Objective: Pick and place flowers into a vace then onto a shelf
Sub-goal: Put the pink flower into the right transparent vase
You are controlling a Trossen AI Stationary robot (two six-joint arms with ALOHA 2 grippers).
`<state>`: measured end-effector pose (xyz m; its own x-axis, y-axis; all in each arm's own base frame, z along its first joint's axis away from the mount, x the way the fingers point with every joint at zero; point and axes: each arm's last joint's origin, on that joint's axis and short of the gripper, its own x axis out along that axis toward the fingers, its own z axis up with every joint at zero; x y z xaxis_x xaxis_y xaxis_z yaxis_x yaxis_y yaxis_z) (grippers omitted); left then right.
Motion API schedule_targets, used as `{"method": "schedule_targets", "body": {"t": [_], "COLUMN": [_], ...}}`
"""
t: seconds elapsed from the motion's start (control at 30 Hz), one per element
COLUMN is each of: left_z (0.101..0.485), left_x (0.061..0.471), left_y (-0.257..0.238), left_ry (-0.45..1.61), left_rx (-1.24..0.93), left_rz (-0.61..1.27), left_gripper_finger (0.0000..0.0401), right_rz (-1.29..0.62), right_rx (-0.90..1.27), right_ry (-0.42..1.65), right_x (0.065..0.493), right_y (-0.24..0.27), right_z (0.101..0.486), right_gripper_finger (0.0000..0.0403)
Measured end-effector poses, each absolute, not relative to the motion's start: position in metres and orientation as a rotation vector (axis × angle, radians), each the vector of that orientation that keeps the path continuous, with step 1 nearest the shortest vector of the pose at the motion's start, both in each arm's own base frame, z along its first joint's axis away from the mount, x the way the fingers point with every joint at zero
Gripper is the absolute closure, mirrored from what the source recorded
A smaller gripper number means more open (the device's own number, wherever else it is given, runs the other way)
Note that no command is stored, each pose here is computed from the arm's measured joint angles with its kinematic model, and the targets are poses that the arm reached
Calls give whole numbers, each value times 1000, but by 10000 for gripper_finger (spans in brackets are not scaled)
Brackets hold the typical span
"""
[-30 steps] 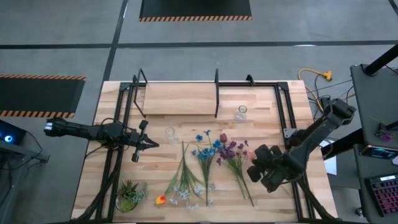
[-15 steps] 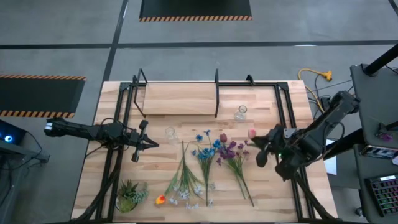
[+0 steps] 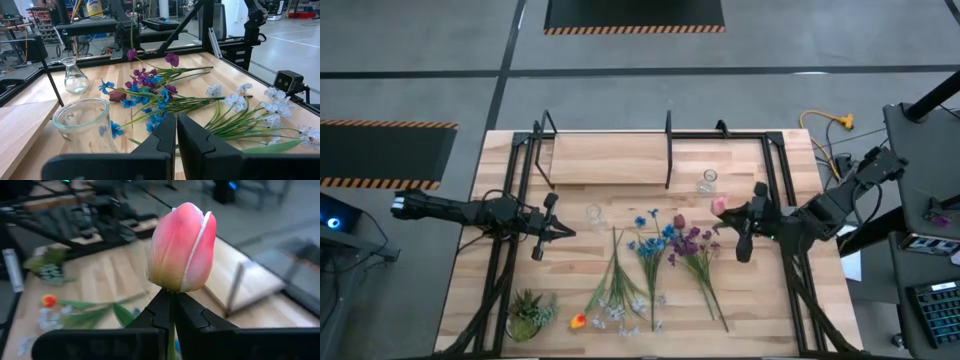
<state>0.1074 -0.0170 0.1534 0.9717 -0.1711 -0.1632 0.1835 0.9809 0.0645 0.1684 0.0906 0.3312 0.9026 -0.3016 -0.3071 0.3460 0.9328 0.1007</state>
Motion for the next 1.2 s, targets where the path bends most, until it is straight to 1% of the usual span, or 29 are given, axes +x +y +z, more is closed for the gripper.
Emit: {"method": "schedule_targets", "body": {"t": [0.17,0.27,0.37,0.57,0.77,0.97,1.2], "left_z": [153,153,153,153,153,153,153], "left_x": [107,107,107,107,107,107,107], "left_y": [-17,-17,-17,-17,-17,-17,-17], "left_ry": [158,158,158,158,158,158,158], "left_rx": [79,79,79,79,79,79,79], "left_rz": [-179,-179,-179,-179,-180,-180,-180], "left_gripper_finger": [401,401,401,401,401,401,401], "right_rz": [-208,-201,-215,-208,-283,-386,-467], "right_rx": [-45,-150,-201,-168,-139,-48,-39], "right_ry": [184,121,93,48,-10,-22,-14], "right_x": [182,188,191,196,194,191,194], "right_y": [95,96,89,54,18,-4,-19], "right_z": [347,351,350,337,335,329,316], "right_gripper_finger": [394,394,394,394,394,394,394]}}
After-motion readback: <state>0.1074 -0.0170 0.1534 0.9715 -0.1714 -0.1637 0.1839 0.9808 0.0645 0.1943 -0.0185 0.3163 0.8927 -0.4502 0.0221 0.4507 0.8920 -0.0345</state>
